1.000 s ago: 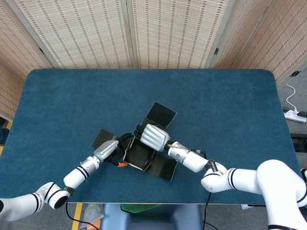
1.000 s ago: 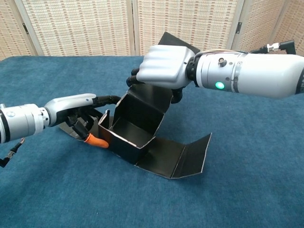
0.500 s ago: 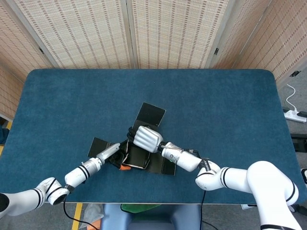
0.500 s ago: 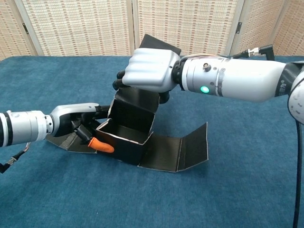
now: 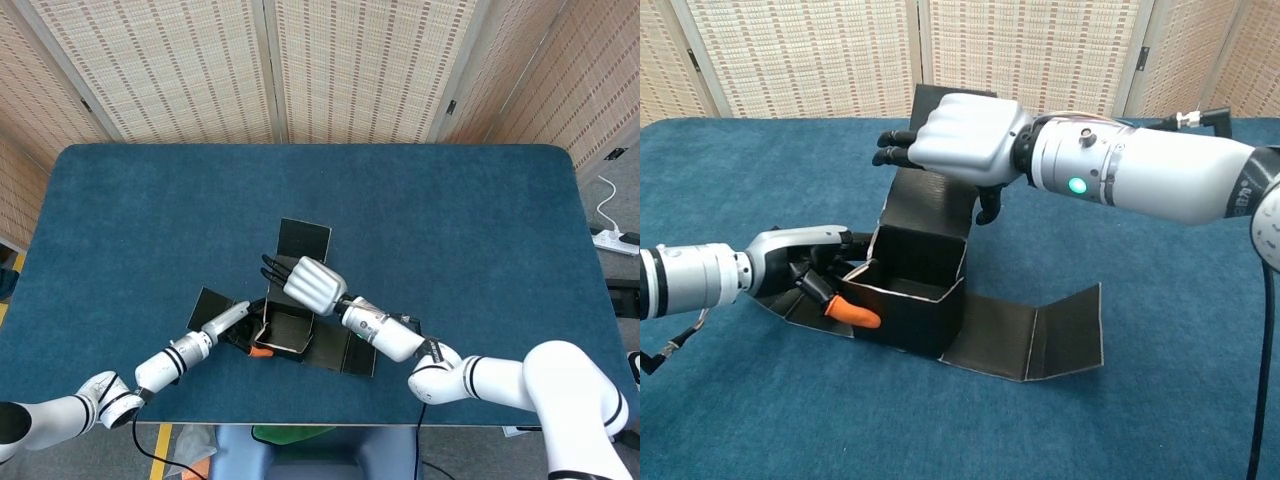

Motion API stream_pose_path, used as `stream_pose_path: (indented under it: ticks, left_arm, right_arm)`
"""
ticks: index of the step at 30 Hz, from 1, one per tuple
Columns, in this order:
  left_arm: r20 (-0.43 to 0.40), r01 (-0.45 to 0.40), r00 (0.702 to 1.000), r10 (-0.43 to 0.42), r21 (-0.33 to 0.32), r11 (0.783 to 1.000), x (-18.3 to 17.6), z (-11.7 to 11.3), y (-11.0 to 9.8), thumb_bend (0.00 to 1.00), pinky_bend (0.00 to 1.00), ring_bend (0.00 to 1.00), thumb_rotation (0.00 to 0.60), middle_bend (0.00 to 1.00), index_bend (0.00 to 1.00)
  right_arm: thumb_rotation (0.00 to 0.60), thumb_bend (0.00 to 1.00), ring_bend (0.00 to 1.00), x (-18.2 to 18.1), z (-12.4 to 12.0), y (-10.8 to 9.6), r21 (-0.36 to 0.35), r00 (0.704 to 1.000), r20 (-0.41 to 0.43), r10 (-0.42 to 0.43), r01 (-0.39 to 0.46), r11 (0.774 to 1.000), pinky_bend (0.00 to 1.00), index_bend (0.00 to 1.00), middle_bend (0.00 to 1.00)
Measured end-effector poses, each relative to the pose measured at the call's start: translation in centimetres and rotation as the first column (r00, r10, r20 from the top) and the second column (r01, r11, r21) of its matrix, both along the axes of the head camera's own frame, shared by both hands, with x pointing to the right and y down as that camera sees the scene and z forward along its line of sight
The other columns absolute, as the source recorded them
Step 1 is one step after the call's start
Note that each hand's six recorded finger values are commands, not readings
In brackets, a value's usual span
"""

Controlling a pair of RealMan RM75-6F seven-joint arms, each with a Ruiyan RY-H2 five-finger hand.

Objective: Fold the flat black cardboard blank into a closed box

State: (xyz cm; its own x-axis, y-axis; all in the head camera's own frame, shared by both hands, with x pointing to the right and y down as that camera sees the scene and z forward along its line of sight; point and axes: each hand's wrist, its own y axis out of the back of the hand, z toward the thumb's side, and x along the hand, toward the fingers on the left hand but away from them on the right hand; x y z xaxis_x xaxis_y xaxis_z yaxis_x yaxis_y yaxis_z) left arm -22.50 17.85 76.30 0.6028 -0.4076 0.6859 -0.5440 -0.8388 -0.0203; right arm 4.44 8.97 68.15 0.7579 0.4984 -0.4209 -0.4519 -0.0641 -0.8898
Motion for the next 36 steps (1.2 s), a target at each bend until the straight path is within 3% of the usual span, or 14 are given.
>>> stream_pose_path:
  ticks: [6,12,18,22,24,28,32,36]
  left_arm:
    - [-0.022,0.033,0.999,-0.033,-0.014,0.999,-0.6,-0.5,-0.1,0.21,0.77,0.54,0.600,0.30,0.26]
    - [-0.049,0.077,0.996,-0.078,-0.025,0.997,-1.3,-1.2,-0.1,0.21,0.76,0.54,0.600,0.34,0.29]
    - [-0.077,0.158,0.984,-0.163,-0.062,0.985,-2.6,-1.9,-0.6,0.21,0.76,0.54,0.600,0.35,0.29]
    - [-0.107,0.237,0.963,-0.249,-0.114,0.965,-3.6,-2.4,-1.1,0.21,0.76,0.54,0.600,0.36,0.29]
    - [-0.128,0.286,0.944,-0.305,-0.152,0.946,-4.2,-2.7,-1.3,0.21,0.76,0.54,0.600,0.36,0.29]
    - [-0.179,0.378,0.888,-0.423,-0.237,0.895,-5.1,-3.3,-1.9,0.21,0.76,0.54,0.600,0.36,0.30]
    - [-0.244,0.463,0.794,-0.557,-0.350,0.814,-5.9,-4.2,-2.5,0.21,0.75,0.53,0.600,0.36,0.30]
    - [-0.294,0.509,0.693,-0.658,-0.447,0.736,-6.4,-5.2,-3.2,0.21,0.74,0.51,0.600,0.36,0.30]
  right_arm:
    - [0.600,0.00,0.66,2.4,-1.8,-0.4,-0.067,0.992,0.078,0.104,-0.099,0.993,1.00,0.00,0.00]
    - [0.600,0.00,0.66,5.8,-4.0,-0.4,-0.127,0.961,0.167,0.220,-0.201,0.971,1.00,0.00,0.00]
    - [0.600,0.00,0.66,10.1,-6.1,0.1,-0.203,0.900,0.262,0.349,-0.303,0.931,1.00,0.00,0.00]
    - [0.600,0.00,0.66,13.2,-7.1,0.6,-0.289,0.824,0.335,0.457,-0.372,0.882,1.00,0.00,0.00]
    - [0.600,0.00,0.66,14.7,-7.7,0.7,-0.317,0.782,0.370,0.502,-0.401,0.859,1.00,0.00,0.00]
    - [0.600,0.02,0.67,17.6,-9.2,0.7,-0.370,0.659,0.475,0.583,-0.452,0.812,1.00,0.00,0.00]
    - [0.600,0.02,0.67,19.7,-9.6,0.9,-0.431,0.555,0.541,0.632,-0.462,0.775,1.00,0.00,0.00]
    - [0.600,0.02,0.67,20.5,-8.9,1.4,-0.471,0.494,0.565,0.661,-0.465,0.750,1.00,0.00,0.00]
